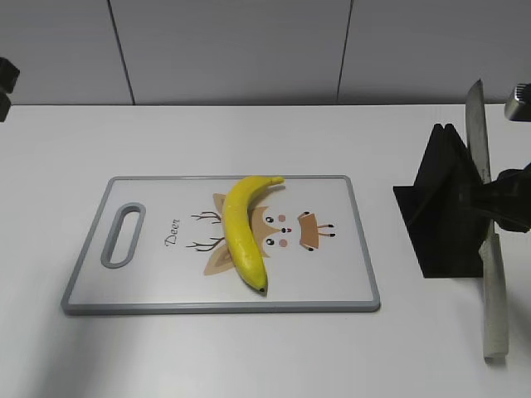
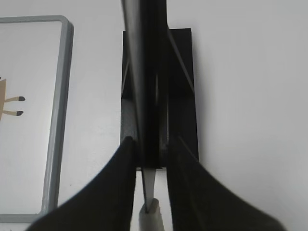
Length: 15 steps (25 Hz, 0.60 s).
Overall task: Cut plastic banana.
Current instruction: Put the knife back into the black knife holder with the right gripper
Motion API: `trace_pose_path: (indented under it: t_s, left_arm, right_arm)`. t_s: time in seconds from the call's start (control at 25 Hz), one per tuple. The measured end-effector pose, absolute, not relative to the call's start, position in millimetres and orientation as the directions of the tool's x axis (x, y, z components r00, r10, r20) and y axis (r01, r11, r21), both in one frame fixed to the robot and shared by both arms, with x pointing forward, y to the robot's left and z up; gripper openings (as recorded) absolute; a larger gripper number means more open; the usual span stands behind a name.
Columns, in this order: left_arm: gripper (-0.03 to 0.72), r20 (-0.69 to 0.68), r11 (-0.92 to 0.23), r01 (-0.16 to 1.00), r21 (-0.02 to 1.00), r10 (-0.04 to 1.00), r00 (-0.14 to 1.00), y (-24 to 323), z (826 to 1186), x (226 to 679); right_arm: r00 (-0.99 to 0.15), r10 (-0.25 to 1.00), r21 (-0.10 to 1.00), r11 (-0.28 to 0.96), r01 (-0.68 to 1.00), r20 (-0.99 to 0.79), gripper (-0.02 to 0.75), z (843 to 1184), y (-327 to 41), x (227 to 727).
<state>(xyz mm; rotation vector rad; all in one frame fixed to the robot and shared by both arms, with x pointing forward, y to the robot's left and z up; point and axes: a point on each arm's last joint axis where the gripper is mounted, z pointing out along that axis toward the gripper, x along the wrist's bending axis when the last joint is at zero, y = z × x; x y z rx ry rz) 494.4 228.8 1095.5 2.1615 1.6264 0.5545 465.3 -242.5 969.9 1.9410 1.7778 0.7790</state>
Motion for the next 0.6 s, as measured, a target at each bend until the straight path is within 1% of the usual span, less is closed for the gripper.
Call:
trace_pose_path:
  t_s: [0.28, 0.6]
  left_arm:
    - [0.409, 0.086, -0.261, 0.829, 0.495, 0.964, 0.252, 229.7, 1094.3, 492.4]
    - [0.409, 0.087, -0.262, 0.835, 0.484, 0.964, 0.252, 230.1, 1093.7, 491.4]
  right_arm:
    - [0.079, 0.991, 0.601, -0.126, 0.789, 0.105, 0.158, 981.5, -241.3, 475.7]
    - [0.034, 0.999, 0.524, -0.045, 0.851, 0.031, 0.151, 989.2, -237.1, 488.4]
